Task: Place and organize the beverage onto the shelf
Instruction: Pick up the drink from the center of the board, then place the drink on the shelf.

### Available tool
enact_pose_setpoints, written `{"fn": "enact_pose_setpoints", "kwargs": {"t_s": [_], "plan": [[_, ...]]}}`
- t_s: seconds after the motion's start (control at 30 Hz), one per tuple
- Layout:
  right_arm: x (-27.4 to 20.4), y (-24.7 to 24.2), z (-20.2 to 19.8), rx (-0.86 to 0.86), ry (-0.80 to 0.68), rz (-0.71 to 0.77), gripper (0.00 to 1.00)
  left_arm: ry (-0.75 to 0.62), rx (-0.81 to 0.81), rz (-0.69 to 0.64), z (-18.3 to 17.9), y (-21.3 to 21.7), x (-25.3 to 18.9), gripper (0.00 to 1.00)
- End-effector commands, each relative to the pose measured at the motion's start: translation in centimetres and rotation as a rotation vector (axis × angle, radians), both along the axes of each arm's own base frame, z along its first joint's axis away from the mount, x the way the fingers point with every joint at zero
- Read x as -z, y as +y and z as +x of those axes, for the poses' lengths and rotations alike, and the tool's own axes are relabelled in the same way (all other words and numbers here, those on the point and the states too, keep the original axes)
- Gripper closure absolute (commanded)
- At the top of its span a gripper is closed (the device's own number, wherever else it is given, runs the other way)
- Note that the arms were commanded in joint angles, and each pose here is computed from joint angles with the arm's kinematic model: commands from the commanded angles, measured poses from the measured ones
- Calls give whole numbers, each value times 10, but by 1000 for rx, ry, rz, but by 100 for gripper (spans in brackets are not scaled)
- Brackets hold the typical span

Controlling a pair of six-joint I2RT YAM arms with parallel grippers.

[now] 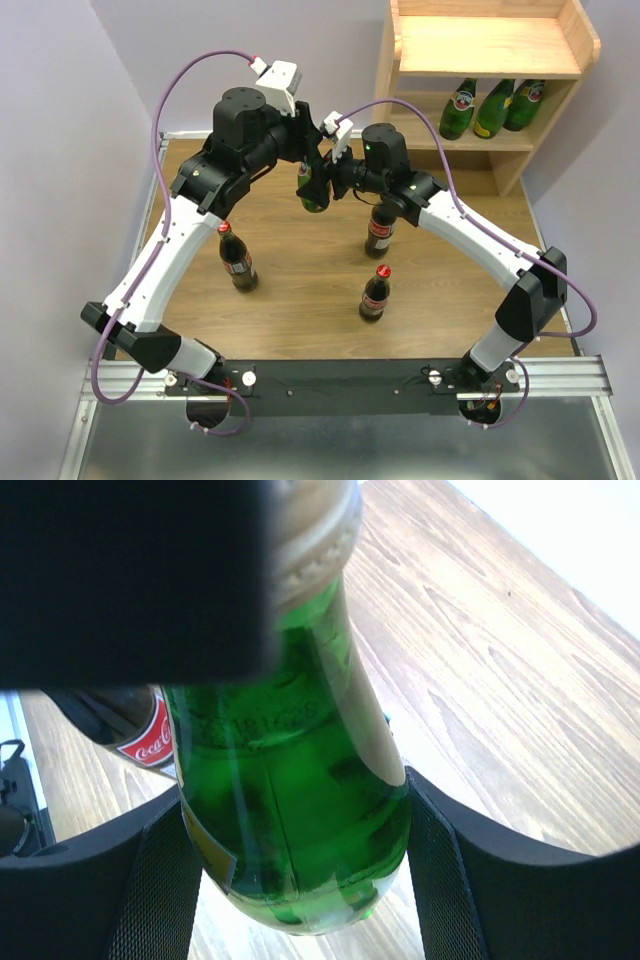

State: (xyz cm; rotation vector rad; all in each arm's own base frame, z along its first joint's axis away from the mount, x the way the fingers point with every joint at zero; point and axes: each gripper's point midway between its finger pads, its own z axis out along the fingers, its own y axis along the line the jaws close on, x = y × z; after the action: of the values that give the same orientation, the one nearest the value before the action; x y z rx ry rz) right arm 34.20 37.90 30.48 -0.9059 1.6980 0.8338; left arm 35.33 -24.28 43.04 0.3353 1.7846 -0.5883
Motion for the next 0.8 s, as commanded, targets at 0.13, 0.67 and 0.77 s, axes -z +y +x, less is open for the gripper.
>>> {"fn": "enact_pose_setpoints", "kwargs": {"t_s": [0.13,0.67,0.77], "plan": [[-51,1,-10,-34,-96,95,99,-87,23,-67,-13,2,-34,47],[-70,-17,-10,-16,-154,107,99,-119,-77,-11,-17,29,-34,38],[-78,-22,-10,-9,-163,118,99,-136,-81,-15,-20,33,-38,38]]}}
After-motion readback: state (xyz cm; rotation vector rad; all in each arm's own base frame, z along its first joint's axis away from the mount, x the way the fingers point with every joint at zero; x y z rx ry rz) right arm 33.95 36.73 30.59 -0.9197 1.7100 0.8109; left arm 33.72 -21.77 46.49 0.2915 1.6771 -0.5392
